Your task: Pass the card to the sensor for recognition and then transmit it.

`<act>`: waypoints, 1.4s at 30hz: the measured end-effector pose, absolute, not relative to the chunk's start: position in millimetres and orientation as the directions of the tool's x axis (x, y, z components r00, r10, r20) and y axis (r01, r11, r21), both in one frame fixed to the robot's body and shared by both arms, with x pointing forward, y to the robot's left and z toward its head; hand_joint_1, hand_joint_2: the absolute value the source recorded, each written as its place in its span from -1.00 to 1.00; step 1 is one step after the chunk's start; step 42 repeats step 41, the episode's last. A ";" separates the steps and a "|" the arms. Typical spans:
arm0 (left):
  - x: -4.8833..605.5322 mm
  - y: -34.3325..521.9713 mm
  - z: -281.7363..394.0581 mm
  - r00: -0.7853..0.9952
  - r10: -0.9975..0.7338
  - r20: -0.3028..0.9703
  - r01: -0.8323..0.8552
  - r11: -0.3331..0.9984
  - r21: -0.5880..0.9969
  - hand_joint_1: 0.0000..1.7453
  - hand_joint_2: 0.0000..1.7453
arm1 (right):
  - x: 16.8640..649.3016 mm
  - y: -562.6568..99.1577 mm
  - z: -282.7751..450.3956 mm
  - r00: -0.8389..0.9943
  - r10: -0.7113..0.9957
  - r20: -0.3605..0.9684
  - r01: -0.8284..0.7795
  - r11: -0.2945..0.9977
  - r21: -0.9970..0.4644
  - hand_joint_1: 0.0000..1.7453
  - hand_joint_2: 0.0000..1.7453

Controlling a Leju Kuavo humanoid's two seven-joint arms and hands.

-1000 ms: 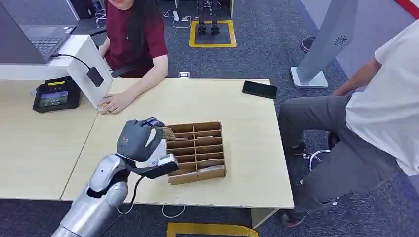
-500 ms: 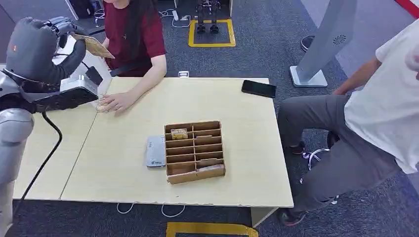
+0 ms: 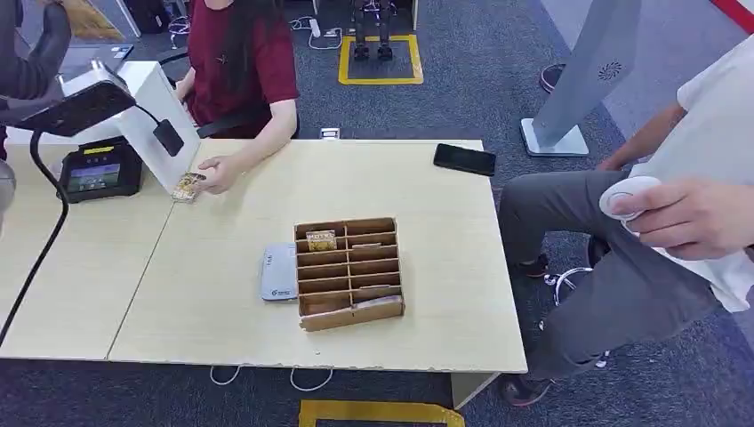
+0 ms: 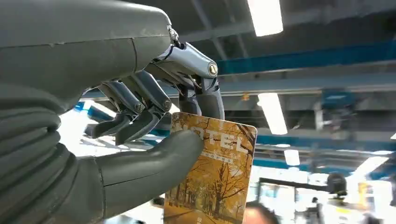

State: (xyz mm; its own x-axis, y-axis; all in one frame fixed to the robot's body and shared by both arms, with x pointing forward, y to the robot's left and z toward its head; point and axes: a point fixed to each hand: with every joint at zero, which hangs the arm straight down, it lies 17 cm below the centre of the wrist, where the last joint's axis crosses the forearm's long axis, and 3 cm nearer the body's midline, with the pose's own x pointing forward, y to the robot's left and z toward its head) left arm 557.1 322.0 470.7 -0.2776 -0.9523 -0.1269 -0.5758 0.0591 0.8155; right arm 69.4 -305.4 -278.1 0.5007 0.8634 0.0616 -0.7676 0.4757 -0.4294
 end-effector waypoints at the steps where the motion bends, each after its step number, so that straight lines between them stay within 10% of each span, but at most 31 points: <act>1: 562.7 328.1 460.8 -0.247 -0.960 -0.130 -0.574 0.037 0.818 1.00 1.00 | 70.0 -305.7 -278.0 0.500 0.864 0.061 -0.768 0.475 -0.430 -1.00 1.00; 31: 614.2 386.6 266.7 0.049 -0.993 -0.104 -0.311 -0.114 0.944 1.00 1.00 | 82.3 -311.8 -276.3 0.483 0.874 0.054 -0.771 0.454 -0.446 -1.00 1.00; 32: 613.8 385.7 262.9 0.047 -0.994 -0.103 -0.305 -0.113 0.946 0.94 1.00 | 82.3 -311.8 -276.3 0.483 0.874 0.054 -0.771 0.454 -0.446 -1.00 1.00; 33: 613.4 384.4 260.1 0.045 -0.994 -0.102 -0.301 -0.110 0.947 -0.18 1.00 | 82.2 -312.2 -276.4 0.482 0.874 0.053 -0.772 0.453 -0.446 -1.00 1.00; 34: 613.0 383.8 257.3 0.044 -0.994 -0.099 -0.296 -0.107 0.949 -0.84 1.00 | 82.2 -312.6 -276.4 0.481 0.875 0.052 -0.773 0.452 -0.446 -1.00 1.00; 42: 604.8 374.3 241.5 0.000 -0.999 -0.043 -0.300 -0.041 0.953 -1.00 1.00 | 82.2 -313.0 -276.5 0.468 0.882 0.050 -0.780 0.440 -0.445 -1.00 1.00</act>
